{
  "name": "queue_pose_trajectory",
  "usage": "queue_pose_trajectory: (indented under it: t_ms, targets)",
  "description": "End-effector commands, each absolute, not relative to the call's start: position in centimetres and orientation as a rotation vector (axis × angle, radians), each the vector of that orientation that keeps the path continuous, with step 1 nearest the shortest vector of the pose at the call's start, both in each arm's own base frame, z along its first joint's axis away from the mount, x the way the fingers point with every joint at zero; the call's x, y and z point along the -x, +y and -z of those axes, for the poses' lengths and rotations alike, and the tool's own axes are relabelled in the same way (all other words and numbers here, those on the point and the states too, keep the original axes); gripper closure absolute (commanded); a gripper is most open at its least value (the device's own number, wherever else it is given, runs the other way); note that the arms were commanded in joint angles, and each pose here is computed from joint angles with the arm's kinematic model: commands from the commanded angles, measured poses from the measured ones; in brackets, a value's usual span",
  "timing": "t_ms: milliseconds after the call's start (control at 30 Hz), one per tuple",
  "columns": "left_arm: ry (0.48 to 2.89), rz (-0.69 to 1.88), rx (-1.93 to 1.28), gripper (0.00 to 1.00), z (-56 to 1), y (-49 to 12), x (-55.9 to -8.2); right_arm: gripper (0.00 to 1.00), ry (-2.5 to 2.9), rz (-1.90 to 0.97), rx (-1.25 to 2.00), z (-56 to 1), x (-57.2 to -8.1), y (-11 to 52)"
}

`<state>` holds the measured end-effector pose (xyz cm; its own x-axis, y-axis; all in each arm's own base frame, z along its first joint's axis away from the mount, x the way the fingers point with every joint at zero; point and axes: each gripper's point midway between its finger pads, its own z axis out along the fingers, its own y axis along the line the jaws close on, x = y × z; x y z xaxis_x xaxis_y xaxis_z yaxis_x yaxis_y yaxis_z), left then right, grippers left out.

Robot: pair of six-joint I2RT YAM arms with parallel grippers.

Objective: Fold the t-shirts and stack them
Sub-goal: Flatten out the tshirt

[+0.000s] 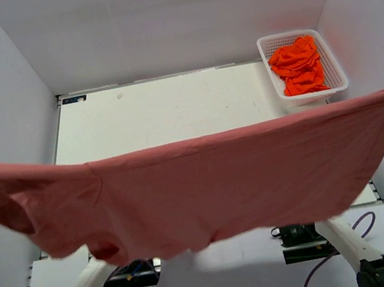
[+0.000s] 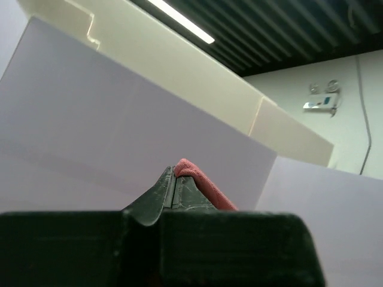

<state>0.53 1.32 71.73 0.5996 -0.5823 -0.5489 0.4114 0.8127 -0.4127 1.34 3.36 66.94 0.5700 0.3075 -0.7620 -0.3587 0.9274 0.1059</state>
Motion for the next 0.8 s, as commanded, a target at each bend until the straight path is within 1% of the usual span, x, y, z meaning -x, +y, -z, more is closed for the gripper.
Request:
queue_pose_trajectory:
  t_ms: [0,67,100,167,200,233,267,300,333,400,433,500,533,567,633,667,700,767]
  targets:
    - [0.725,0.571,0.229,1.0,-72.7,0.7,-2.1,1.0,0.91,-0.364,0.034,-66.7,-3.6,3.0]
    - [0.788,0.56,0.233,1.0,-72.2,-0.1,-5.3,1.0,0.931,-0.363,0.022,-66.2,-4.5,2.9]
    - [0.823,0.554,0.236,1.0,-71.6,-0.4,-6.6,1.0,0.979,-0.367,0.014,-64.9,-6.1,3.1]
    - [0.941,0.541,0.24,1.0,-69.7,-1.7,-11.6,1.0,1.007,-0.375,0.007,-64.2,-7.4,3.3]
    - [1.001,0.53,0.243,1.0,-68.5,-2.2,-13.7,1.0,1.097,-0.379,-0.004,-61.9,-10.6,3.7]
    - [1.082,0.508,0.256,1.0,-66.4,-2.8,-16.8,1.0,1.117,-0.389,-0.009,-61.3,-11.5,3.9]
    - [1.138,0.496,0.26,1.0,-65.0,-3.4,-18.8,1.0,1.178,-0.389,-0.017,-59.3,-13.5,4.1]
    - [1.238,0.465,0.275,1.0,-62.0,-4.1,-22.8,1.0,1.224,-0.398,-0.037,-57.5,-15.8,4.4]
    - [1.287,0.453,0.278,1.0,-60.5,-4.6,-24.8,1.0,1.298,-0.393,-0.046,-54.9,-18.1,4.6]
    - [1.367,0.405,0.309,1.0,-57.4,-4.7,-28.3,1.0,1.33,-0.413,-0.065,-53.2,-20.5,5.0]
    - [1.453,0.381,0.312,1.0,-54.1,-5.5,-31.4,1.0,1.443,-0.414,-0.078,-48.6,-23.4,5.5]
    - [1.53,0.337,0.336,1.0,-50.7,-5.5,-34.5,1.0,1.515,-0.441,-0.109,-45.6,-26.4,6.1]
    - [1.6,0.304,0.348,1.0,-47.3,-5.9,-37.2,1.0,1.602,-0.446,-0.119,-41.4,-28.2,6.5]
    - [1.643,0.283,0.34,1.0,-45.3,-6.2,-38.6,1.0,1.639,-0.443,-0.141,-39.5,-30.2,6.5]
    - [1.741,0.213,0.369,1.0,-40.2,-6.1,-41.6,1.0,1.7,-0.456,-0.159,-35.7,-32.4,7.0]
    - [1.818,0.186,0.369,1.0,-36.4,-6.7,-44.3,1.0,1.77,-0.451,-0.172,-32.4,-34.8,7.3]
    - [1.86,0.155,0.378,1.0,-34.0,-6.8,-45.6,1.0,1.806,-0.448,-0.183,-30.6,-35.6,7.3]
    - [1.929,0.124,0.416,1.0,-29.4,-6.8,-48.4,1.0,1.877,-0.466,-0.173,-26.6,-39.3,8.1]
